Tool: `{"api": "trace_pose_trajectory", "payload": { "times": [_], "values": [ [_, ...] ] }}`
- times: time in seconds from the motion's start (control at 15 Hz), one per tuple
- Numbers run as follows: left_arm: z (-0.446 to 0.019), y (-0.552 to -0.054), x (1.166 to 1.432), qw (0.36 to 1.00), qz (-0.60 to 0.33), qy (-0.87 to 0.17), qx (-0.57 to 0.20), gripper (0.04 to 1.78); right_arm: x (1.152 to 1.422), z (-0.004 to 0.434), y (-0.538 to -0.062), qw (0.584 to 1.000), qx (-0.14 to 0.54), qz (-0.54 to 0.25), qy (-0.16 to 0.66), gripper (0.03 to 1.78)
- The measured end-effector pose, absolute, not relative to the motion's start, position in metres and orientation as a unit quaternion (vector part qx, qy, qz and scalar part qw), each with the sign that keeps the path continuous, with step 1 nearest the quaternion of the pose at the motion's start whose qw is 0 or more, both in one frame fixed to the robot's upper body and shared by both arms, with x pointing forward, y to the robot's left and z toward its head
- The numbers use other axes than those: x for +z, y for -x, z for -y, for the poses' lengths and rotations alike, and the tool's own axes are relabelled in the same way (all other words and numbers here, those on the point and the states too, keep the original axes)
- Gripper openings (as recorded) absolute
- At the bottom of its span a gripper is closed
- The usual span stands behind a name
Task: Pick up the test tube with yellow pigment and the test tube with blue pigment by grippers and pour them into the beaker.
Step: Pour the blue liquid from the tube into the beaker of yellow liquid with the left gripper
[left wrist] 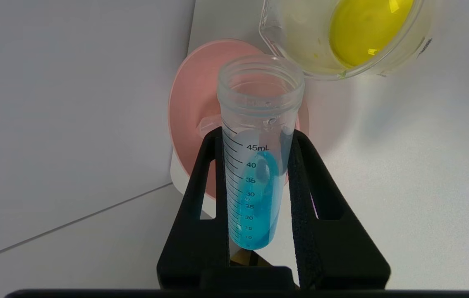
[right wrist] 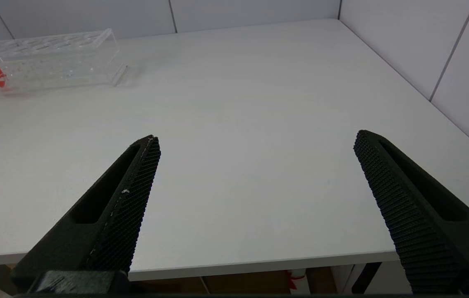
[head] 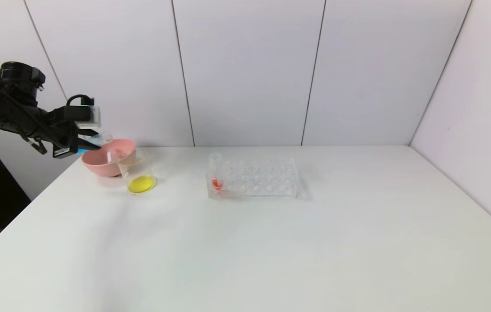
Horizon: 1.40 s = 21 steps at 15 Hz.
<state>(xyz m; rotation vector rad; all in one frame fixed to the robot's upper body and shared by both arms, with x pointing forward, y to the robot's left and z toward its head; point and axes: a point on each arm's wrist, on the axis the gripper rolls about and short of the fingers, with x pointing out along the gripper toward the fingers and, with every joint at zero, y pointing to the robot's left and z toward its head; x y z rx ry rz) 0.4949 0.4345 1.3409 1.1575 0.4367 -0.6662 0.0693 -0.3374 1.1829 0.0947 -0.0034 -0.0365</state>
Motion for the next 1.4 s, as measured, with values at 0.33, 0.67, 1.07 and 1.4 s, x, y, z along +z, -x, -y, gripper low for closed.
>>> {"api": "trace_pose_trajectory", "payload": {
  "times": [0.33,0.67,1.07,1.4],
  "values": [
    [-0.432,-0.496,1.339,0.757,-0.204,-0.539,-0.308,0.44,1.183,0.337,-0.069,0.999,-0.019,0.002,-0.047,1.71],
    [-0.428,-0.498,1.339,0.754,-0.205,-0.542,-0.310,0.44,1.183,0.337,-0.069,0.999,-0.019,0.002,-0.047,1.71],
    [-0.422,-0.500,1.337,0.741,-0.212,-0.558,-0.309,0.44,1.183,0.337,-0.069,0.999,-0.019,0.002,-0.047,1.71],
    [-0.420,-0.501,1.336,0.729,-0.214,-0.573,-0.308,0.44,1.183,0.337,-0.069,0.999,-0.019,0.002,-0.047,1.71]
  ]
}}
